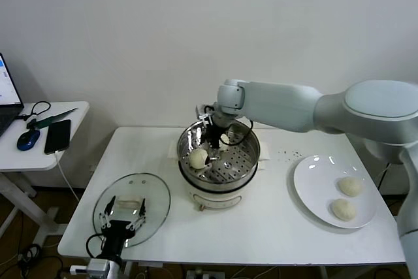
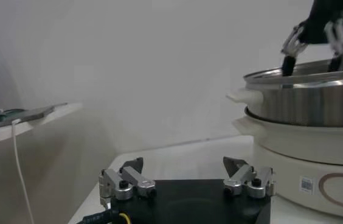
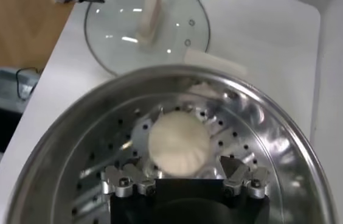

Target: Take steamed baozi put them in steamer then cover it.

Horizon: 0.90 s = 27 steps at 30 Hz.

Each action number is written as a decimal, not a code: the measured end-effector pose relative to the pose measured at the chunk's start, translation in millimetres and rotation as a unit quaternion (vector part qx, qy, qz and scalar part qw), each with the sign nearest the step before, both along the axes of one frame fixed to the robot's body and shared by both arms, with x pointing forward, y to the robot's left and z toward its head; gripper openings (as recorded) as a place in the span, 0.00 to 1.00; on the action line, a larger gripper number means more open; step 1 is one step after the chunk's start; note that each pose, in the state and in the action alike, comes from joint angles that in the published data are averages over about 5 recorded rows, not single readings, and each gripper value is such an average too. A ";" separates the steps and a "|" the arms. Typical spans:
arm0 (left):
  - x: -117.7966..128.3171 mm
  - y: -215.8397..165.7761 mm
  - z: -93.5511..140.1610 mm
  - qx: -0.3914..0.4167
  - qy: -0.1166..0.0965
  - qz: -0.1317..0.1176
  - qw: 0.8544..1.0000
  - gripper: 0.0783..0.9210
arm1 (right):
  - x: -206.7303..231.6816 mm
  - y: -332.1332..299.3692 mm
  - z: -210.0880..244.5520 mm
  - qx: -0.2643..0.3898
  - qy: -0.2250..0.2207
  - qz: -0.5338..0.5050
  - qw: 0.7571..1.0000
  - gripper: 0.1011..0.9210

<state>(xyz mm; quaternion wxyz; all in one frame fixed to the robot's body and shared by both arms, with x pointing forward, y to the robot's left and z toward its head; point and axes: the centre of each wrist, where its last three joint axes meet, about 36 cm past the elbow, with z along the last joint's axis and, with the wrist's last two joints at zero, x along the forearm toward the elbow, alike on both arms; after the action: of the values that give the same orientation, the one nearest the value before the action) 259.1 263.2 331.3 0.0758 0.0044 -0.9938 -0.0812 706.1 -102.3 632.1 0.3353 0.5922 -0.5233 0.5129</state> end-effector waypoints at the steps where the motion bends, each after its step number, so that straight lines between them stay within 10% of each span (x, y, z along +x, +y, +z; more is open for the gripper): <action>1: 0.0 -0.1 0.1 0.000 0.000 0.000 1.000 0.88 | 0.5 -10.9 7.2 -0.004 -0.002 0.000 1.000 0.88; 12: -0.2 -1.4 1.6 0.002 0.000 -0.001 1.000 0.88 | -27.7 -158.2 39.1 -0.041 -0.009 -0.024 0.999 0.88; 27: -6.3 -3.1 2.5 0.007 0.010 -0.001 1.000 0.88 | -101.8 -317.2 -65.6 -0.089 0.019 -0.071 0.993 0.88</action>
<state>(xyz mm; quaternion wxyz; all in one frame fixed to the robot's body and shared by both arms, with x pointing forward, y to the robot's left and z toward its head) 252.8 260.1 333.8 0.0854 0.0028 -0.9924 -0.0885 604.3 -419.4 566.5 0.4319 0.5308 -0.5099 0.5213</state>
